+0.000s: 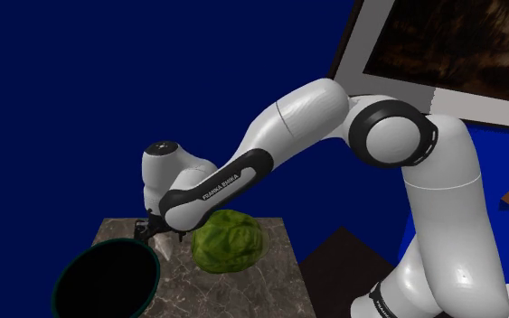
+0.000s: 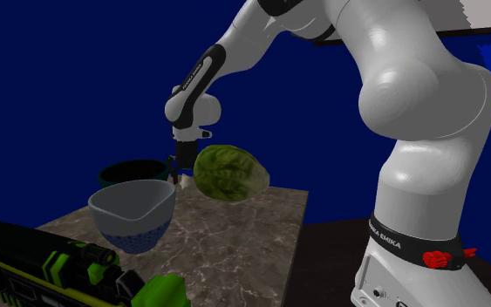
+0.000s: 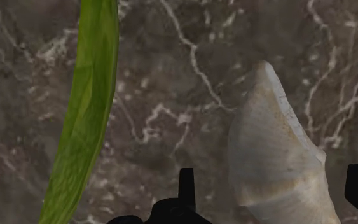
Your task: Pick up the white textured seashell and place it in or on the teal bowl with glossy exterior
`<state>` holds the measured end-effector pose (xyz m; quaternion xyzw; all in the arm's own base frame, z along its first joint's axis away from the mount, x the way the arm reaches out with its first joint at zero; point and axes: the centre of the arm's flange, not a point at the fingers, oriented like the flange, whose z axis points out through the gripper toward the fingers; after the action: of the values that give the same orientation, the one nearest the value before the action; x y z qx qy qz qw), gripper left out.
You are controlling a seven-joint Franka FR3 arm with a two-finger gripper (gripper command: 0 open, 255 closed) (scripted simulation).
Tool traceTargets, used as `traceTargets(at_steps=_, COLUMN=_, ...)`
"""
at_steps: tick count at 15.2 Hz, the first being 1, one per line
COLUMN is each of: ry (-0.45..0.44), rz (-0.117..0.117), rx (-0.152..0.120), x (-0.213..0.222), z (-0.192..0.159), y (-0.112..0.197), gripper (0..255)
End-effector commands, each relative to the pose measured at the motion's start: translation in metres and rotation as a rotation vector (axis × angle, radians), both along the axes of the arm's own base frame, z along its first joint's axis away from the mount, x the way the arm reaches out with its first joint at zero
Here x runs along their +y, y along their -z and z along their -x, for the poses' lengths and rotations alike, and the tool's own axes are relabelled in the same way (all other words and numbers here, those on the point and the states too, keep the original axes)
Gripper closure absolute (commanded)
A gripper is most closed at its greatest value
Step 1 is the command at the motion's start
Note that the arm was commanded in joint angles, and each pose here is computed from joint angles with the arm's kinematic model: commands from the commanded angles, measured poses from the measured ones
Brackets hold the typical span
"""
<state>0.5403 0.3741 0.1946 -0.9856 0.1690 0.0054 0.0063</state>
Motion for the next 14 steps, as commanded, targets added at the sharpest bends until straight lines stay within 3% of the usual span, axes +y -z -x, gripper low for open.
traceTargets(at_steps=1, ry=0.0, rz=0.0, rx=0.0, x=0.0002, z=0.0, y=0.0009, gripper=0)
traceTargets(at_steps=5, ry=0.0, rz=0.0, rx=0.0, x=0.0002, z=0.0, y=0.0008, gripper=0)
traceTargets(at_steps=6, ry=0.0, rz=0.0, rx=0.0, x=0.0002, z=0.0, y=0.0008, gripper=255)
traceTargets(at_steps=14, ry=0.0, rz=0.0, rx=0.0, x=0.0006, z=0.0004, y=0.0018, gripper=255)
